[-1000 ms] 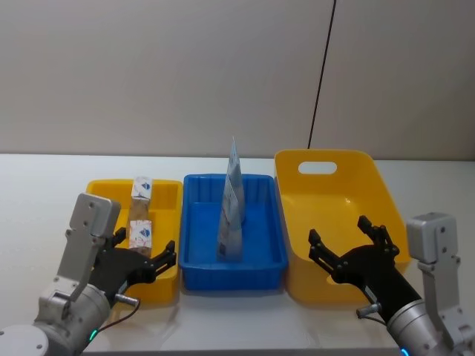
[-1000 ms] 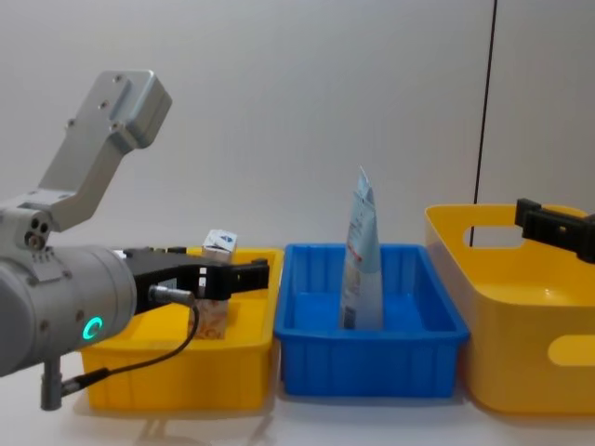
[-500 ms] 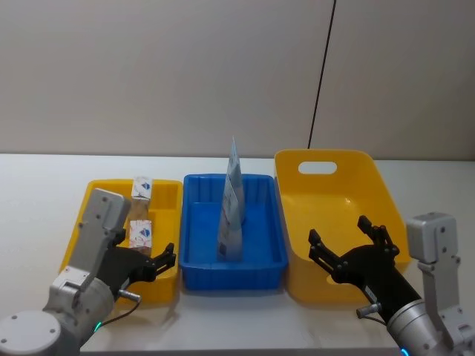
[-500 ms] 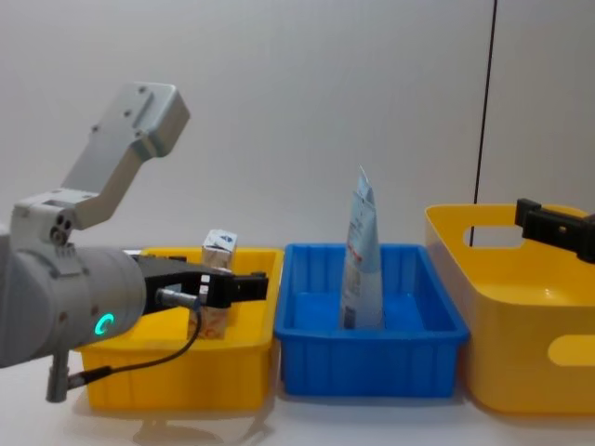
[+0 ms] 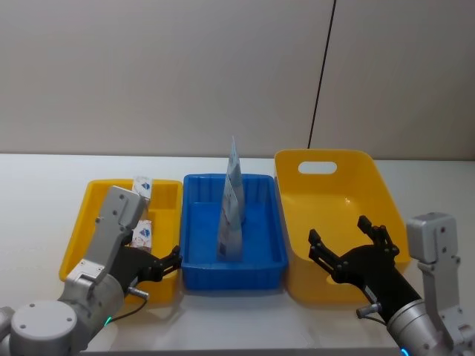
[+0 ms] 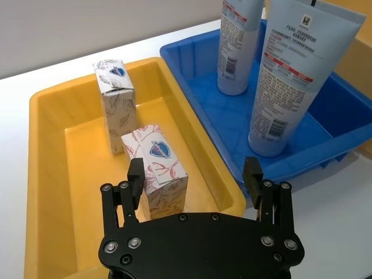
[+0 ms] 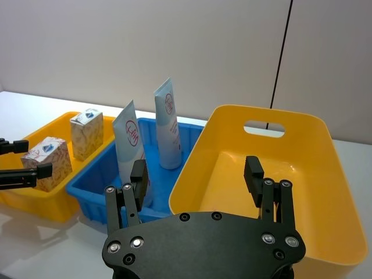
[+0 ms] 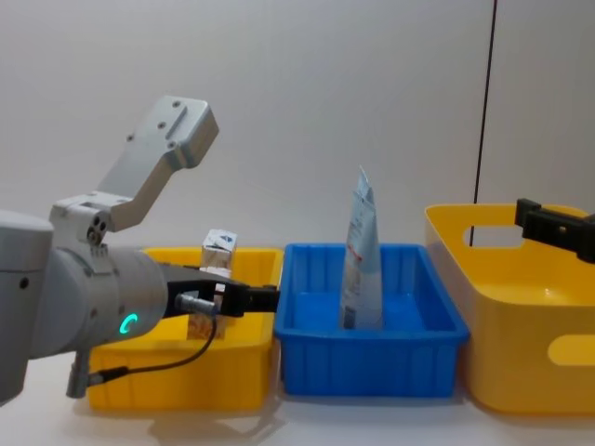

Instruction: Bimanual collaborative sorting of washing and personal care products

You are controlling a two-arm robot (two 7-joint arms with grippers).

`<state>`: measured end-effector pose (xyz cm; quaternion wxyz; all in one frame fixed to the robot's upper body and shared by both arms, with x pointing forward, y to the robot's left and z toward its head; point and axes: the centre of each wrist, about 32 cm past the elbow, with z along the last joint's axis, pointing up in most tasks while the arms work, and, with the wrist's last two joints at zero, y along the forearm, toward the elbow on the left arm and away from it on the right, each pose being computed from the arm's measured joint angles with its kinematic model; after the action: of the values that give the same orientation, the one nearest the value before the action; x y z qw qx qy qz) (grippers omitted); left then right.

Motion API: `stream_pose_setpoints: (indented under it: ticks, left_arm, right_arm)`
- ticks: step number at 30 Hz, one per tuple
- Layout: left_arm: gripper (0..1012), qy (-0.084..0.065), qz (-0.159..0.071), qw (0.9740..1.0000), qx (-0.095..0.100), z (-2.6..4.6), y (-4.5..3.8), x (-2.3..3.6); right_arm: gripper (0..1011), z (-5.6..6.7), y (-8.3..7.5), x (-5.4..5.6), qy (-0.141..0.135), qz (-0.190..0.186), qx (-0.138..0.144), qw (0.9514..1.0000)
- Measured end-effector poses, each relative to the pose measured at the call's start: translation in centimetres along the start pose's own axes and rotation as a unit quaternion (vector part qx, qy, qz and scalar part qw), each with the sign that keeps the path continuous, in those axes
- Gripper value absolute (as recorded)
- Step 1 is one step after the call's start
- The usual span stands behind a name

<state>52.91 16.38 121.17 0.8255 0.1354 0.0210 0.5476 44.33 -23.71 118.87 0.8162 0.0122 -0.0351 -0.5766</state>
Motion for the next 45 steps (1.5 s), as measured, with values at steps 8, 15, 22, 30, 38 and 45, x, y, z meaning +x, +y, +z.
stream_pose_setpoints:
  ticks: [8,15,22,30,38,45]
  left_arm:
    - [1001,-0.003,0.012,0.9999,0.002,-0.18,0.10,-0.04]
    - [1001,-0.004,0.023,0.9997,-0.002,-0.21,0.47,0.02]
    - [1001,0.000,0.030,0.9995,-0.010,-0.29,0.67,0.15]
    - [1002,0.015,0.030,0.9991,-0.026,-0.57,0.48,0.25]
    - [1002,0.030,0.028,0.9985,-0.036,-1.09,0.04,0.52]
    - [1001,0.038,0.028,0.9980,-0.041,-1.50,-0.26,0.76]
  right_arm:
    - [1003,0.0,0.0,0.0,0.000,0.000,0.000,1.0000]
    - [1003,0.0,0.0,0.0,0.000,0.000,0.000,1.0000]
    - [1003,0.0,0.0,0.0,0.000,0.000,0.000,1.0000]
    - [1003,0.0,0.0,0.0,0.000,0.000,0.000,1.0000]
    - [1003,0.0,0.0,0.0,0.000,0.000,0.000,1.0000]
    - [1003,0.0,0.0,0.0,0.000,0.000,0.000,1.0000]
